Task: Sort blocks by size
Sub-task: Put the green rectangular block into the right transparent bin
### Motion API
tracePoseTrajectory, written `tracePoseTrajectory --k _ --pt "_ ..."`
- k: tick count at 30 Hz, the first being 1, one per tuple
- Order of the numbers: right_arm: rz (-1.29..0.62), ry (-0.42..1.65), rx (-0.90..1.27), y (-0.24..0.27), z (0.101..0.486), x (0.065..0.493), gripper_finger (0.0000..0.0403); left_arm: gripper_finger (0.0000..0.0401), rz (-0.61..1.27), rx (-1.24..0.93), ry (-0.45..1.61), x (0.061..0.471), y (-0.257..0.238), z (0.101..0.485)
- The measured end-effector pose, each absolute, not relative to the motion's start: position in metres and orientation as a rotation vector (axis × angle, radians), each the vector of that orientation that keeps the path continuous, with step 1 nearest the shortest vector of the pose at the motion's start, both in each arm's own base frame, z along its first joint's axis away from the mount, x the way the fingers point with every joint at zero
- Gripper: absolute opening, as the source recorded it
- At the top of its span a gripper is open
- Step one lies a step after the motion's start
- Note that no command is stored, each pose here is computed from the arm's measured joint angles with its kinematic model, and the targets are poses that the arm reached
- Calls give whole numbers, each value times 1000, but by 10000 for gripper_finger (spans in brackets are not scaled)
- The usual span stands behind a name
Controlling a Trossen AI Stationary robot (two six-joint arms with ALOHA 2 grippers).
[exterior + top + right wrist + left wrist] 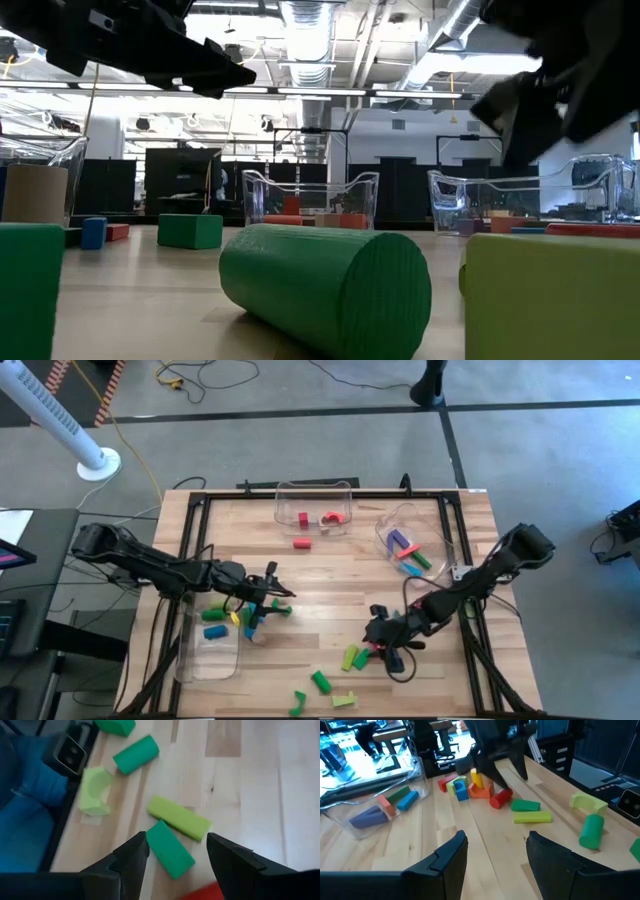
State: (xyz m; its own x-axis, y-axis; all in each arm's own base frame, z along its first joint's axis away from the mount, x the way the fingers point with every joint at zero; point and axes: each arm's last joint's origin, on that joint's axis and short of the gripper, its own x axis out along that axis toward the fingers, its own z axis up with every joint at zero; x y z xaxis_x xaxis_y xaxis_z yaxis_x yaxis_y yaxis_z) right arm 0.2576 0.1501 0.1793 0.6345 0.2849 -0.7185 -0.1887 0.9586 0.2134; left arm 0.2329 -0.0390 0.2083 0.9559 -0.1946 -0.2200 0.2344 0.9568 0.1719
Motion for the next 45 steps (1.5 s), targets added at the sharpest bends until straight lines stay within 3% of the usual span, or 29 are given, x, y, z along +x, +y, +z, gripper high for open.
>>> tracePoseTrajectory --k 11,24,38,45 --pt "261 973 37 158 135 264 232 194 -222 185 192 233 -39 209" --pt "282 967 -26 167 134 258 226 194 -220 181 171 234 -39 211" --pt "306 888 -84 170 137 262 183 194 -218 163 173 234 -39 211" --pt "314 950 -67 173 116 265 174 194 -224 157 174 233 -40 211"
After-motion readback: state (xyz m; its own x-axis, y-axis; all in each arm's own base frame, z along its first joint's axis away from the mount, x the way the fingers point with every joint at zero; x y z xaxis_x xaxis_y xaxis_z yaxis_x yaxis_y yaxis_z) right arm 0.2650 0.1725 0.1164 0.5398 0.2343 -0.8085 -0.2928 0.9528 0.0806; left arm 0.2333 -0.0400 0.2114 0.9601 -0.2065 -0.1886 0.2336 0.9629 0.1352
